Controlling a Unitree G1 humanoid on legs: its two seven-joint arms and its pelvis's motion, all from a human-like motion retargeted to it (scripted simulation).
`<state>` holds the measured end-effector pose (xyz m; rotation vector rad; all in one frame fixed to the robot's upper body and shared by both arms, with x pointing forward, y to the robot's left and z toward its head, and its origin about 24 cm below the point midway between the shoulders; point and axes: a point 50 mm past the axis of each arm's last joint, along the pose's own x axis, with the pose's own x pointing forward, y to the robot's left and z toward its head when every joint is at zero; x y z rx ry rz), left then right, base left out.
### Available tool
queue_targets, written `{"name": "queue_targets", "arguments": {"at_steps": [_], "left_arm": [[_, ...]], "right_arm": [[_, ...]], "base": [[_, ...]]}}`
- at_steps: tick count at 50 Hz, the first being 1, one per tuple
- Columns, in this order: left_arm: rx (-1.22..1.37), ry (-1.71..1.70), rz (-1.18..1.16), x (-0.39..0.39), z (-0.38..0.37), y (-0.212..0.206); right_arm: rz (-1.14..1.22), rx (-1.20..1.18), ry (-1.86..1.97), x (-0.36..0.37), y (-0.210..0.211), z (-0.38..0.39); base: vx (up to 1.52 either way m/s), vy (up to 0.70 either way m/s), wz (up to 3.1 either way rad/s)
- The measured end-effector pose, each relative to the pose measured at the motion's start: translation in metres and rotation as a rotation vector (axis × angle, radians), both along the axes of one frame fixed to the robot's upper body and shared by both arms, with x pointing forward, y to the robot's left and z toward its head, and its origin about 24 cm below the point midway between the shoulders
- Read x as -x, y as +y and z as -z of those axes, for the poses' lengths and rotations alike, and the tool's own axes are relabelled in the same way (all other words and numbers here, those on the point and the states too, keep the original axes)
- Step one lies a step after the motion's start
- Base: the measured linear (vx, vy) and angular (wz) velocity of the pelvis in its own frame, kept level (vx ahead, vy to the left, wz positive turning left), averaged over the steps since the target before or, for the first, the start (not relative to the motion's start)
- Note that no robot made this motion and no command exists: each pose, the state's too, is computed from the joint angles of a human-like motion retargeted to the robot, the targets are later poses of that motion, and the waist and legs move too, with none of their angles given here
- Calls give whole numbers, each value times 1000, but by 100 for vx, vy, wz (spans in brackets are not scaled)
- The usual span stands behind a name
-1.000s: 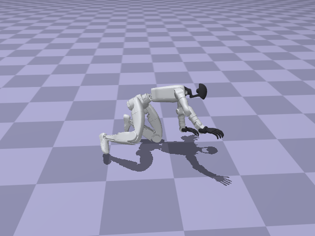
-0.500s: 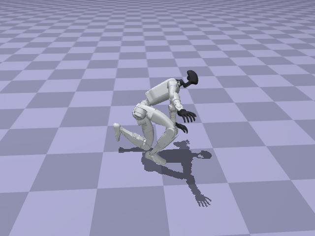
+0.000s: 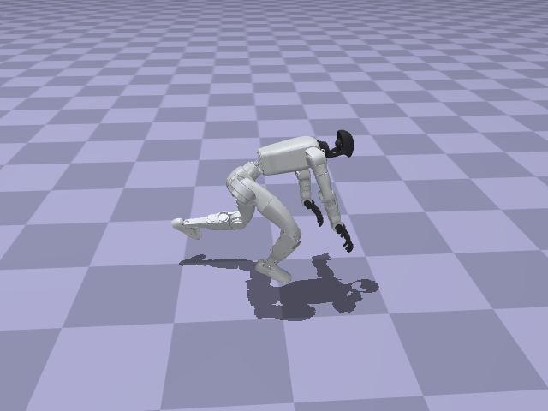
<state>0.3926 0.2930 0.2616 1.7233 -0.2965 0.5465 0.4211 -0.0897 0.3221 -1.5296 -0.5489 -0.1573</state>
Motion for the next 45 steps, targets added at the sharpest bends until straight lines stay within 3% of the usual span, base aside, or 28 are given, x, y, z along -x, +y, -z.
{"name": "queue_targets", "arguments": {"at_steps": [3, 5, 7, 9, 12, 15, 19, 27, 32, 35, 39, 45], "left_arm": [[213, 77, 295, -16, 10, -66], [367, 152, 477, -16, 31, -103], [526, 208, 579, -4, 61, -111], [758, 274, 611, 12, 108, -111], [1022, 406, 481, 57, 199, -94], [1172, 567, 226, 118, 282, -72], [1284, 710, -95, 209, 354, -62], [1622, 694, -515, 344, 389, -42], [1615, 564, -593, 354, 382, -30], [1557, 550, -590, 344, 380, -22], [1585, 468, -549, 305, 376, -17], [1408, 430, -227, 225, 333, -9]], "right_arm": [[143, -42, 18, 2, -45, -41], [120, -129, 70, 11, -58, -66], [58, -277, 12, 16, -52, -81], [-30, -229, 44, 16, -35, -71], [-127, -273, 64, 7, -17, -23], [-218, -472, 198, 4, -10, 35], [-86, -647, 295, 5, -48, 114], [420, -1168, 504, 64, -152, 280], [652, -1408, 634, 110, -186, 337], [746, -1370, 635, 137, -204, 356], [825, -1146, 655, 163, -220, 367], [811, -856, 732, 158, -226, 362]], "base": [[12, -9, 90], [14, -3, 139], [19, -2, 198], [22, -1, 221], [26, -2, 149], [27, -4, 93], [27, -5, 13], [31, -7, -68], [30, -5, -24], [39, 2, -22], [43, 6, -38], [44, 13, -67]]}}
